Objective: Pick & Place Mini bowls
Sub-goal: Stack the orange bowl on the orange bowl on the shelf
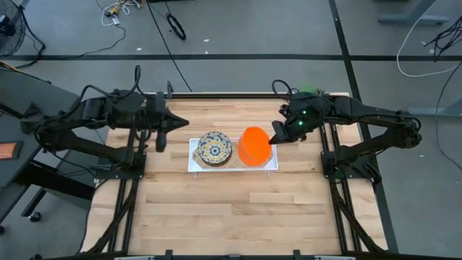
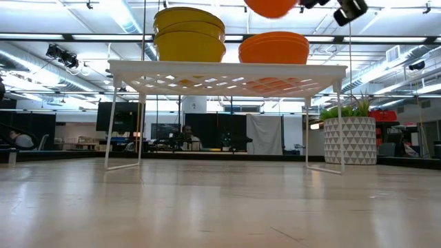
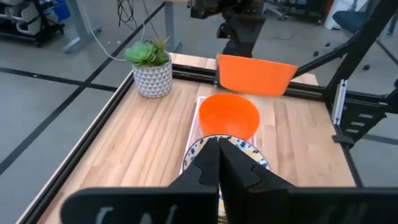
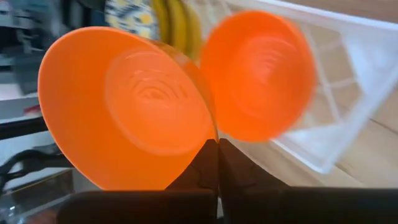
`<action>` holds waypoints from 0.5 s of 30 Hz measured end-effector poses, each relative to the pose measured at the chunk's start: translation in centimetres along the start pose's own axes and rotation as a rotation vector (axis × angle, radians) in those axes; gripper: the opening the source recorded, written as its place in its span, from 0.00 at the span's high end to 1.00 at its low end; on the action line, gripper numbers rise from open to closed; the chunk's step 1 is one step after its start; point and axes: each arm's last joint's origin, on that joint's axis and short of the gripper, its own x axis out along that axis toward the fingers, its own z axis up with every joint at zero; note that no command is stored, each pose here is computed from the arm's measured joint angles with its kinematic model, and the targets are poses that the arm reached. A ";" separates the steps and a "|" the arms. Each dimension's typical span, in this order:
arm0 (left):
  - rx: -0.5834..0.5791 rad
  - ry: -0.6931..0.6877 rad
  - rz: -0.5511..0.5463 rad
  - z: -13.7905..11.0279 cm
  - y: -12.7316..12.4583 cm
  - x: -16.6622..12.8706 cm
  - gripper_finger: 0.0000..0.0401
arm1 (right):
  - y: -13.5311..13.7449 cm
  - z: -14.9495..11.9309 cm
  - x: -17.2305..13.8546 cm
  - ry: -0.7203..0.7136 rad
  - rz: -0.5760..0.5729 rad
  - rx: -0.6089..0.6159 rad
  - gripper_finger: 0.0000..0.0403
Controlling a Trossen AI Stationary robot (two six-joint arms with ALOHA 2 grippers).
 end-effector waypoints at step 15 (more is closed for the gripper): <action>0.024 0.064 0.038 -0.7 0.7 0.3 1.00 | -1.8 0.7 0.9 0.020 -0.195 0.048 1.00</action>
